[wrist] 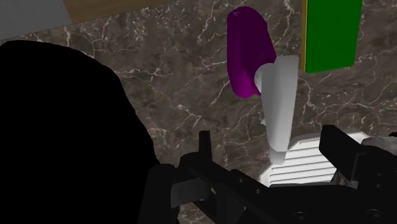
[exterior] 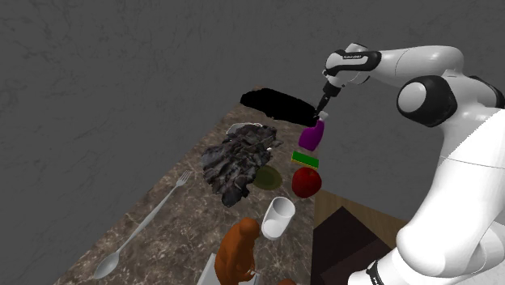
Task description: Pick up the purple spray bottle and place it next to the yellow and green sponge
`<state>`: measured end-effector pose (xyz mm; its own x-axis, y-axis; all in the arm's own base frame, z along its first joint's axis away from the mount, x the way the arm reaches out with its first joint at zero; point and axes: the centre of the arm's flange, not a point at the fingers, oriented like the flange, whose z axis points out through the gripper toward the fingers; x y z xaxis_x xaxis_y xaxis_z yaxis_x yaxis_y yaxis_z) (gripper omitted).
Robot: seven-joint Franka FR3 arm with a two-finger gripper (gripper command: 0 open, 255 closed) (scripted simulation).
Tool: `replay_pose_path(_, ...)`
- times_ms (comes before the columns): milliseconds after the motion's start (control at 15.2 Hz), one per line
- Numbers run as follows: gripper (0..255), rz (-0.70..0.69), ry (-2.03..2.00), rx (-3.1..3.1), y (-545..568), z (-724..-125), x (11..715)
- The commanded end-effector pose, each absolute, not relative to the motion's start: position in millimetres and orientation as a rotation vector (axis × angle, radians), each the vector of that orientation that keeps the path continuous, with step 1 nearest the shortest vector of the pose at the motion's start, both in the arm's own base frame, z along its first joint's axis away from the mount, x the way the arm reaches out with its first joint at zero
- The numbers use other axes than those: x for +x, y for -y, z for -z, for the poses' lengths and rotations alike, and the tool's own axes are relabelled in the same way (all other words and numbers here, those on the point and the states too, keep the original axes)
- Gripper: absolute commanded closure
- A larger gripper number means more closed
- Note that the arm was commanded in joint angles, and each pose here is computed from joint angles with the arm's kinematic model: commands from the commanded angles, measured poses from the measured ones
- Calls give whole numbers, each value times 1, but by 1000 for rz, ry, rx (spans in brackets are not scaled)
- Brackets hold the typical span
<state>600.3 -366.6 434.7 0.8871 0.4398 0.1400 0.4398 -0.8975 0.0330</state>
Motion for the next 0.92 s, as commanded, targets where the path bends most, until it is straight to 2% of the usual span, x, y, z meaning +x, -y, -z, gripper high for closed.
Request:
replay_pose_path(0, 0, -225, -711, 3052, 367, -434, 600)
replay_pose_path(330, 0, -225, -711, 3052, 367, -481, 593)
replay_pose_path(858, 0, -225, -711, 3052, 367, -481, 593)
